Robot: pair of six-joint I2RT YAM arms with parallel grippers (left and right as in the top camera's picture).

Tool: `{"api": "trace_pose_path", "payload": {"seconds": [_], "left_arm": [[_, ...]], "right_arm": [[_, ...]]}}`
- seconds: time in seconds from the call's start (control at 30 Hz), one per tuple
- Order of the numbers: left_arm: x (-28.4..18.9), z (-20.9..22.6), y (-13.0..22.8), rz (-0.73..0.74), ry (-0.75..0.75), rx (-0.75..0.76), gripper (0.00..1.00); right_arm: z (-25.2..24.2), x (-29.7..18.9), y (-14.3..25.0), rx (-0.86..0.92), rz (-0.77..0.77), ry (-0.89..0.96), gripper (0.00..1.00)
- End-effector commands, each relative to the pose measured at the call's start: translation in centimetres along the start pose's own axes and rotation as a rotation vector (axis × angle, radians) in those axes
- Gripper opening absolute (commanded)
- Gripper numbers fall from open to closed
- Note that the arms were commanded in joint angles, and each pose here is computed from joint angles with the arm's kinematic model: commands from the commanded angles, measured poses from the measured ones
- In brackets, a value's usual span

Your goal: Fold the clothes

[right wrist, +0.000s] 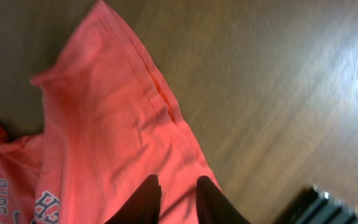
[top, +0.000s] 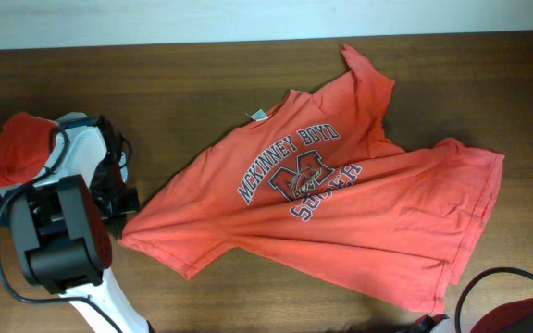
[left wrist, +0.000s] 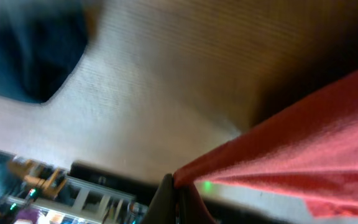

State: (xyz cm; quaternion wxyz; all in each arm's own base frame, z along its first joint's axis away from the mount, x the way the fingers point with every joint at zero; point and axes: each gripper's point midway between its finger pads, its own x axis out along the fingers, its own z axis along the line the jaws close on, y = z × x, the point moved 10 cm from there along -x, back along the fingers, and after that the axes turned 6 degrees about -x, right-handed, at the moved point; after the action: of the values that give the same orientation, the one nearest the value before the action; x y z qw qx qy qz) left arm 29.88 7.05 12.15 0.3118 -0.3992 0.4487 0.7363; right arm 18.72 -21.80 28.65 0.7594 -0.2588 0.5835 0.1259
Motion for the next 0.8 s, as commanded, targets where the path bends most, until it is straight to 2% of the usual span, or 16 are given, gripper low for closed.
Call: {"api": "trace_pose_path", "payload": {"seconds": [0.0,0.07,0.13,0.27,0.37,0.5,0.63,0.77], "left_arm": [[-2.6,0.2,0.1,-0.142,0.088,0.035,0.13],[-4.9,-0.5,-0.2,-0.243,0.168,0.084,0.38],[-7.6,-1.6,-0.4,-0.348,0.266,0.171,0.54],[-12.2,-5.4,-0.2,-0.529,0.463,0.431,0.66],[-13.9,-8.6,0.1,-0.649,0.480,0.558,0.78],[-14.6,-13.5,0.4,-0.772,0.447,0.762,0.85],[-13.7,-18.3,-0.2,-0.844,0.412,0.934,0.86],[-11.6,-22.5,-1.7,-0.889,0.383,1.042,0.86]], "right_arm": [[1.3,0.6,-0.4,-0.031,-0.013,-0.061,0.30],[2.5,1.4,-0.6,-0.065,0.000,-0.083,0.34],[4.0,2.6,-0.7,-0.114,0.024,-0.092,0.41],[6.2,4.4,-0.5,-0.180,0.069,-0.103,0.48],[7.1,5.1,-0.3,-0.206,0.087,-0.107,0.52],[7.2,5.1,-0.3,-0.211,0.083,-0.109,0.56],[7.2,5.1,-0.4,-0.211,0.083,-0.109,0.58],[7.2,5.1,-0.3,-0.210,0.088,-0.109,0.62]]}}
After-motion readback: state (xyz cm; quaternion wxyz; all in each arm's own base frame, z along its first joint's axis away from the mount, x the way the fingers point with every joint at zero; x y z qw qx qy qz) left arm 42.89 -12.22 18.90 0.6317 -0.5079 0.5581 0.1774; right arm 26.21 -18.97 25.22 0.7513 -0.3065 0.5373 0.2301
